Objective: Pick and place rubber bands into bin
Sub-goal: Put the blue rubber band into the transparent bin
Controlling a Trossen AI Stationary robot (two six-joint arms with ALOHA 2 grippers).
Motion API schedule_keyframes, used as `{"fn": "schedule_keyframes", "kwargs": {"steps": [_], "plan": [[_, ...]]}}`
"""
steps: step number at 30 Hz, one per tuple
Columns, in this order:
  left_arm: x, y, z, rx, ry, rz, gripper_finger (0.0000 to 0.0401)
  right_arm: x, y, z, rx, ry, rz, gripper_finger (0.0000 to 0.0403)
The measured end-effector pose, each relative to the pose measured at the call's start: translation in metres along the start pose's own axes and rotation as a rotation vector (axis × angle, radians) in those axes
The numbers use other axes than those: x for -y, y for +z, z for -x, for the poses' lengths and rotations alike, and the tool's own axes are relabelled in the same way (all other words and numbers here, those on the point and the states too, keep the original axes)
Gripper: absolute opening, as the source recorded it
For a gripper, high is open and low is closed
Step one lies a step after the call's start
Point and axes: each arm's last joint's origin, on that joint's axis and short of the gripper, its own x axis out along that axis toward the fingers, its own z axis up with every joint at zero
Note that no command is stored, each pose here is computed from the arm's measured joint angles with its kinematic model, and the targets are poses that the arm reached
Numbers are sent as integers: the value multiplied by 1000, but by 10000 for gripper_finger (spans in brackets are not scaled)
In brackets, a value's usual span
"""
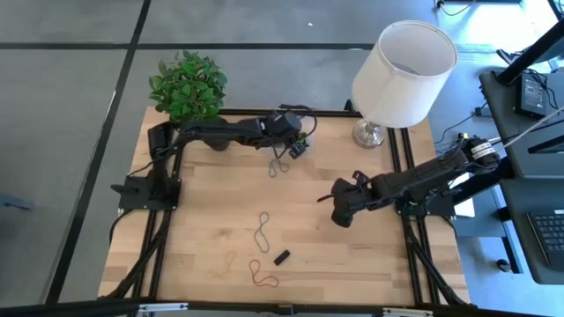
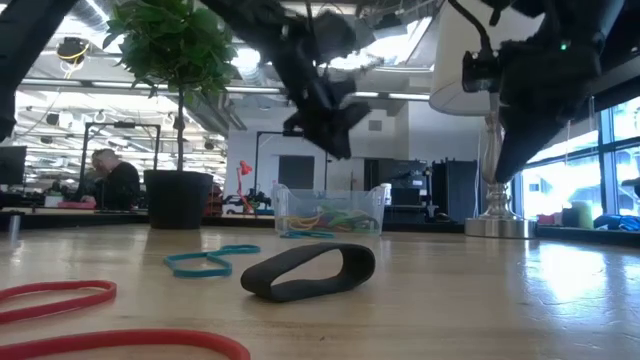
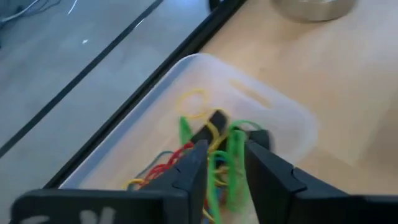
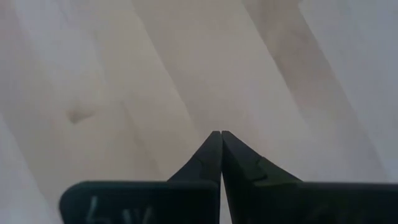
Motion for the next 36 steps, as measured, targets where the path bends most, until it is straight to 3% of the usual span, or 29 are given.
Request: {"fn": "schedule_keyframes", "kwargs": {"steps": [6, 10, 14, 20, 24, 28, 36], "plan": [[32, 1, 45, 31, -79, -5, 37, 8, -1, -9, -7, -19, 86, 10], [58, -12, 64, -7, -136, -59, 5, 9, 0, -11, -4, -19, 209, 10], [78, -37, 78, -166, -196, -92, 1, 5, 11, -13, 98, 33, 270, 10], [100, -96, 89, -311, -215, -114, 1, -3, 23, -21, 349, 162, 178, 10], [100, -137, 98, -370, -197, -89, 1, -5, 24, -24, 414, 196, 154, 10], [90, -165, 112, -317, -259, -46, 1, -8, 29, -30, 444, 208, 123, 10], [32, -210, 138, -157, -383, -50, 1, -17, 42, -67, 473, 231, -105, 29]]}}
